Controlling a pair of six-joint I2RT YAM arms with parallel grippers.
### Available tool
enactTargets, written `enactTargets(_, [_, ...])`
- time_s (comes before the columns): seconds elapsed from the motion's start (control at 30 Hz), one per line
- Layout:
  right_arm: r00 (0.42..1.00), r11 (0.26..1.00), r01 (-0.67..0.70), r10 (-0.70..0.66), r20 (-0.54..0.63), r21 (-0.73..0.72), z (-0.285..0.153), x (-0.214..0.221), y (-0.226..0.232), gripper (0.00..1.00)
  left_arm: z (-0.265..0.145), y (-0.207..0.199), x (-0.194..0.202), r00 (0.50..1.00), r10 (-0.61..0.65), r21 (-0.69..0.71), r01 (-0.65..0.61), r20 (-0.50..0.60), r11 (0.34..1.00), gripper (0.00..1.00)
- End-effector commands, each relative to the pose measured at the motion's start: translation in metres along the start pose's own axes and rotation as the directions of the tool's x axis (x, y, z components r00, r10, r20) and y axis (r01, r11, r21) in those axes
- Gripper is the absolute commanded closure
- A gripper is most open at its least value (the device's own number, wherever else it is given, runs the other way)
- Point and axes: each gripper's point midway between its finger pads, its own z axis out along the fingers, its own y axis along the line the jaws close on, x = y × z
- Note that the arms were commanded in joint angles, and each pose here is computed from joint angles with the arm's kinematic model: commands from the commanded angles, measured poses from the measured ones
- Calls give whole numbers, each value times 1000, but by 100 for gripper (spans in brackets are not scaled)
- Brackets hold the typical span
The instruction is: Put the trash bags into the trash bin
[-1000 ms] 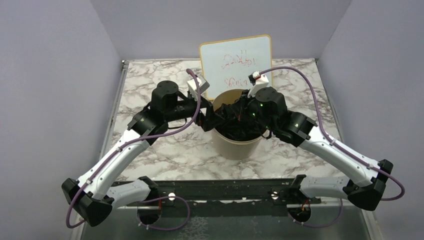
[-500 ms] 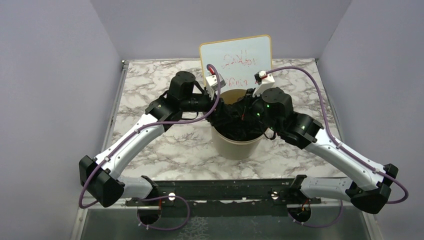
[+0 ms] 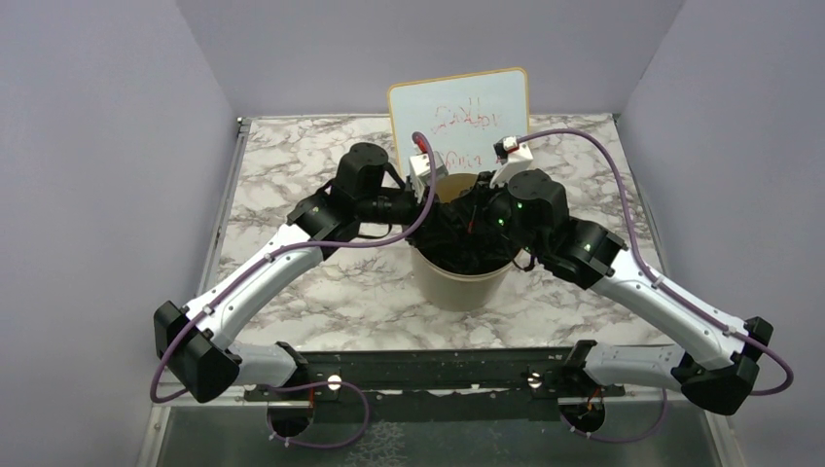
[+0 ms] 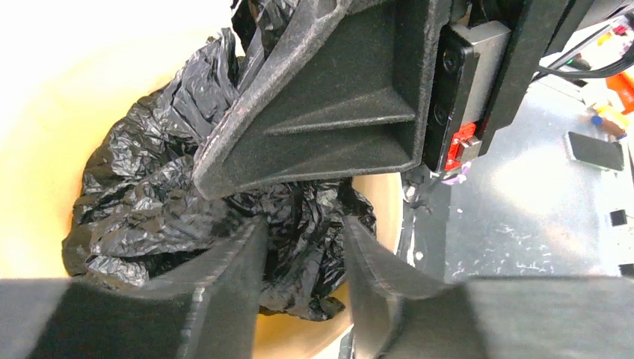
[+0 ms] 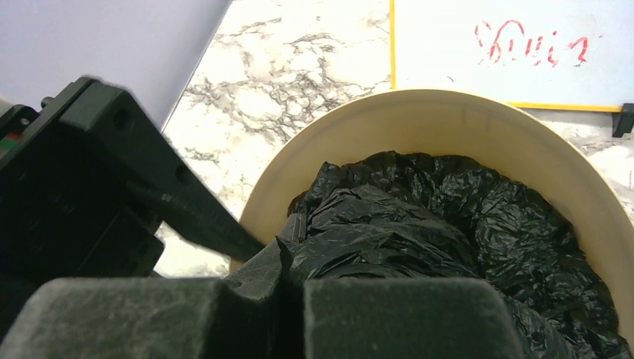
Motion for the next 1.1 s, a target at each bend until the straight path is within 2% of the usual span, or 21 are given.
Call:
enactTargets(0.0, [1000, 999, -22, 22, 12, -43, 2, -6, 11, 96, 5, 1, -6, 1000, 8, -15, -8, -3, 1000, 65])
enactTargets(0.13, [1000, 999, -19, 19, 7, -43, -4, -7, 10, 93, 3, 19, -8, 1000, -16, -123, 16, 7, 992, 89])
enactTargets(0.23, [1000, 1000, -13, 13, 25, 2, -13, -11, -2, 85, 1, 30, -5, 999, -34, -188, 35, 12, 982, 100])
enactTargets(0.27, [999, 1000, -11, 11, 36, 19, -16, -13, -6, 78, 1, 32, -4, 999, -43, -204, 45, 16, 978, 100])
enactTargets(0.43, [998, 1000, -8, 6, 63, 30, -33, -19, -14, 54, -4, 42, -11, 997, -49, -275, 65, 62, 959, 100])
enactTargets(0.5, [998, 1000, -8, 6, 64, 29, -36, -18, -15, 49, -6, 41, -12, 997, -42, -276, 60, 71, 959, 100])
enactTargets(0.67, [997, 997, -18, 12, 80, 74, -42, -17, -27, 47, -10, 33, -12, 996, -22, -255, 42, 83, 966, 100])
enactTargets(0.87, [995, 998, -59, 56, 83, 36, -40, -17, -19, 45, -8, 28, -5, 997, -37, -223, 52, 71, 973, 100])
enactTargets(1.0, [985, 990, -117, 105, 137, 83, -43, -26, -28, 46, -12, 31, -4, 996, -47, -254, 66, 81, 965, 100])
enactTargets(1.07, [983, 993, -107, 97, 159, 57, -47, -32, -24, 46, -16, 34, -4, 995, -51, -286, 75, 90, 955, 100])
